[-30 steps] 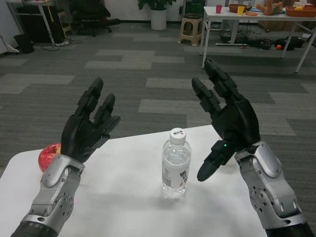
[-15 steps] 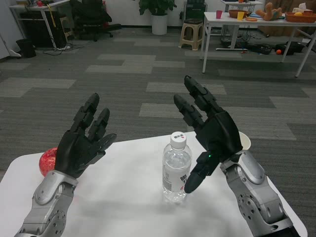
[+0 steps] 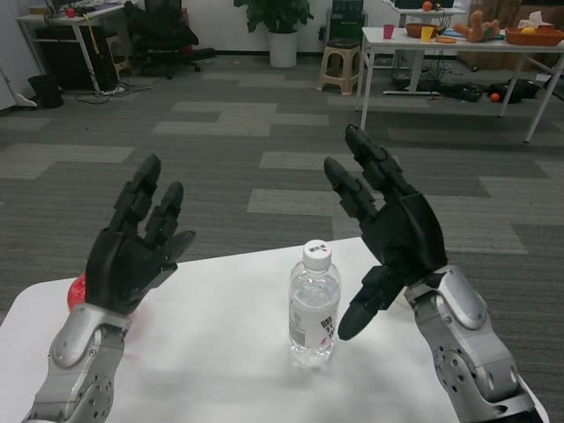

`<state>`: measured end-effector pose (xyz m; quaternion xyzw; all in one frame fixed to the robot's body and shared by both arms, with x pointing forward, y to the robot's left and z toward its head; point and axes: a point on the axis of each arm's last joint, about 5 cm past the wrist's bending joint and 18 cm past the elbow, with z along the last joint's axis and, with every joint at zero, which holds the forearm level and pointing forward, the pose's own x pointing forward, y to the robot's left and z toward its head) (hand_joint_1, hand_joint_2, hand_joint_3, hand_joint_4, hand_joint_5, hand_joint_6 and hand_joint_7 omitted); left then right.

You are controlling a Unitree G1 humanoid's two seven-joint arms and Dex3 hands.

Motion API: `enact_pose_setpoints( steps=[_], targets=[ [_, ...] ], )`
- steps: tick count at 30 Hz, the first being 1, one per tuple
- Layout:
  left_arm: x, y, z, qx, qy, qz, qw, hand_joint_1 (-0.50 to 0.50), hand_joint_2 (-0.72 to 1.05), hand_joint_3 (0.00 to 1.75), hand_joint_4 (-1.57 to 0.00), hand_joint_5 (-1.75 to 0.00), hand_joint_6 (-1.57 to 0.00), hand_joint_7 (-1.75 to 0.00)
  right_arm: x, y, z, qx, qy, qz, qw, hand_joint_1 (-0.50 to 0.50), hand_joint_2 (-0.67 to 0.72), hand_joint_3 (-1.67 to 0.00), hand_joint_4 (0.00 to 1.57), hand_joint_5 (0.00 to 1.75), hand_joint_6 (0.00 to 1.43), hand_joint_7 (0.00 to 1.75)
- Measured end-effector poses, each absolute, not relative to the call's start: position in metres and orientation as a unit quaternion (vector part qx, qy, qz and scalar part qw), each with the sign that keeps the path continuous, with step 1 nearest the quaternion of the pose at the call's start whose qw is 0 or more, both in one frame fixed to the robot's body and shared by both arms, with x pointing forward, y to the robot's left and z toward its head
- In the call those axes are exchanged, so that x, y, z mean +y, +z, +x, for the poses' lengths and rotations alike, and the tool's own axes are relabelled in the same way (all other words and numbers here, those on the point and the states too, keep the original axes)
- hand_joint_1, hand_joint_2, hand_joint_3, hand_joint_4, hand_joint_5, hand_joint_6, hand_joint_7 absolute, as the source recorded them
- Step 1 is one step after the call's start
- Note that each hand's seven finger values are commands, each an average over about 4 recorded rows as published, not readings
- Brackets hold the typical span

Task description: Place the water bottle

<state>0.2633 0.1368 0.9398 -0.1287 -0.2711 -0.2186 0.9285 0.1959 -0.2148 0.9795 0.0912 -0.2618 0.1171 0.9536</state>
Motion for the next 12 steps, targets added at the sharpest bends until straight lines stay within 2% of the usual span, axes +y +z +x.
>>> enact_pose_setpoints(
  steps=[5, 12],
  targets=[
    [0.145, 0.953, 0.264, -0.307, -0.201, -0.130, 0.921, -0.50, 1.05, 0.09, 0.00, 0.00, 0.00, 0.00, -0.217, 0.988, 0.192, -0.285, 0.114, 0.084, 0.948, -0.38, 0.33, 0.00, 0.00, 0.00, 0.00, 0.00],
    [0.148, 0.954, 0.265, -0.312, -0.195, -0.128, 0.921, -0.50, 1.05, 0.06, 0.00, 0.00, 0.00, 0.00, -0.217, 0.989, 0.192, -0.287, 0.114, 0.084, 0.947, -0.38, 0.28, 0.00, 0.00, 0.00, 0.00, 0.00]
  ],
)
